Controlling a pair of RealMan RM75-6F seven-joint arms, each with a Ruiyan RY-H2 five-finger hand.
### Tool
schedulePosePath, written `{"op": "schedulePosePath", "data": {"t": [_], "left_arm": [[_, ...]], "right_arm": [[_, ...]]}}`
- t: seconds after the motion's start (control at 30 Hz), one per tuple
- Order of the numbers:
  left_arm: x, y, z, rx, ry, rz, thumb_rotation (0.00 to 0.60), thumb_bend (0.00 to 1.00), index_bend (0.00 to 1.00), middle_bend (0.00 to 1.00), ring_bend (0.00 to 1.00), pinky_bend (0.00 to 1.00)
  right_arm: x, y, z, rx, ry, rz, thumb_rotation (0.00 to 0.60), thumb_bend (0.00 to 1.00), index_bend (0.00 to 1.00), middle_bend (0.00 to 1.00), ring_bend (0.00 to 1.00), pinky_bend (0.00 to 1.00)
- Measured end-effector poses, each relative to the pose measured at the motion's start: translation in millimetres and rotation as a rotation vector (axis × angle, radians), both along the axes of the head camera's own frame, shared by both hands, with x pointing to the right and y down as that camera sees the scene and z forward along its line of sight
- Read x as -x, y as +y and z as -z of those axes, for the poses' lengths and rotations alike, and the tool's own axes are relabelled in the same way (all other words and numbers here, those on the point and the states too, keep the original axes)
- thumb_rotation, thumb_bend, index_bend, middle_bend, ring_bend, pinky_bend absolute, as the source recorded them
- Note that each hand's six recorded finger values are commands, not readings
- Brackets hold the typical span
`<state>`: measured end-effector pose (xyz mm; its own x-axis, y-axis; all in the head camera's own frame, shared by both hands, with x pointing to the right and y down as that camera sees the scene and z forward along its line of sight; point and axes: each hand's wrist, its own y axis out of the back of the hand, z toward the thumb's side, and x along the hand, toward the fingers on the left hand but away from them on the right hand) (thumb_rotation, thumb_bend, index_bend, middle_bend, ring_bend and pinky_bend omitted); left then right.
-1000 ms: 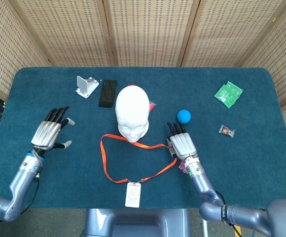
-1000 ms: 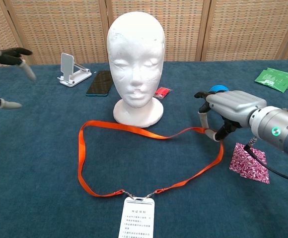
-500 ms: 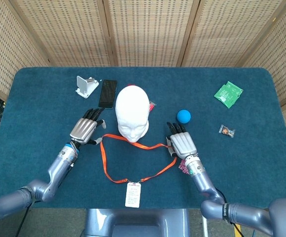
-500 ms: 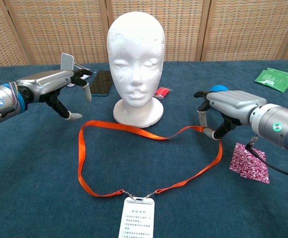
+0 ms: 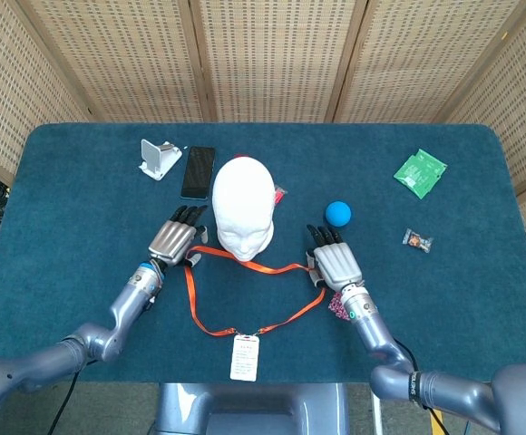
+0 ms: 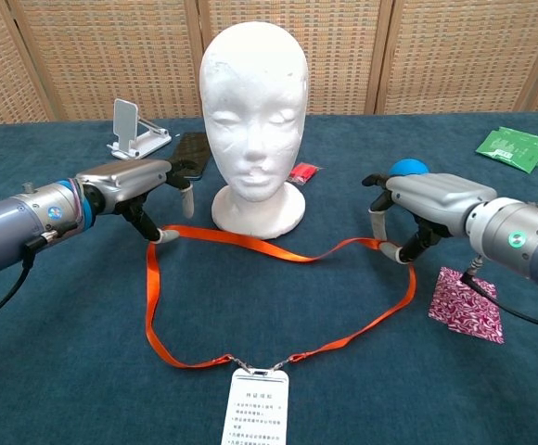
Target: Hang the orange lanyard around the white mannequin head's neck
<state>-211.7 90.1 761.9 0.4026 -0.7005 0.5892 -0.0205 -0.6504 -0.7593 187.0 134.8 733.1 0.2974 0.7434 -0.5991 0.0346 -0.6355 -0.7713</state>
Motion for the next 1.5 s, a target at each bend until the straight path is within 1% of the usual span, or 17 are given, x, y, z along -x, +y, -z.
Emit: {"op": "schedulePosePath", "data": {"t": [0.13,0.27,0.47,1.07,1.23,1.3,1.37,1.5], "left_arm": [[-5.7,0.7,-3.9,0.008,0.004,-0.001,0.600,0.35,0.47,0.00,0.00,0.00],[-8.1,1.4,-5.8,0.005,0.001,-0.003,0.600,0.39,0.48,0.00,0.00,0.00],[-7.8,0.0,-9.1,0.009,-0.015,0.001,0.600,0.39,0.48,0.00,0.00,0.00],[-14.8,2.3,-13.9,0.024,-0.034,-0.001,0.600,0.42,0.57,0.00,0.00,0.00],[-16.2,3.7,-15.4,0.026,-0.045,-0.008,0.600,0.42,0.57,0.00,0.00,0.00],[-17.0,4.1,-15.5,0.025,-0.047,-0.008,0.600,0.44,0.58,0.00,0.00,0.00],[-17.6,4.2,-15.0,0.024,-0.044,-0.006,0.600,0.47,0.62,0.00,0.00,0.00],[-17.8,3.2,-12.5,0.018,-0.030,0.003,0.600,0.48,0.69,0.00,0.00,0.00]], "right_arm": [[0.5,0.9,-1.5,0.002,-0.002,0.000,0.600,0.65,0.69,0.00,0.00,0.00],[-0.5,1.2,-2.4,0.001,0.000,0.001,0.600,0.65,0.69,0.00,0.00,0.00],[-0.2,0.7,-2.2,0.001,-0.002,0.002,0.600,0.65,0.69,0.00,0.00,0.00],[0.9,0.6,-2.8,0.003,-0.004,0.002,0.600,0.65,0.69,0.00,0.00,0.00],[0.8,1.1,-3.4,0.006,-0.005,0.001,0.600,0.65,0.70,0.00,0.00,0.00],[0.7,1.2,-3.5,0.006,-0.005,0.001,0.600,0.65,0.70,0.00,0.00,0.00],[0.4,1.0,-3.3,0.005,-0.006,0.000,0.600,0.65,0.70,0.00,0.00,0.00],[-0.3,0.4,-2.4,0.002,-0.006,-0.001,0.600,0.65,0.70,0.00,0.00,0.00]]}}
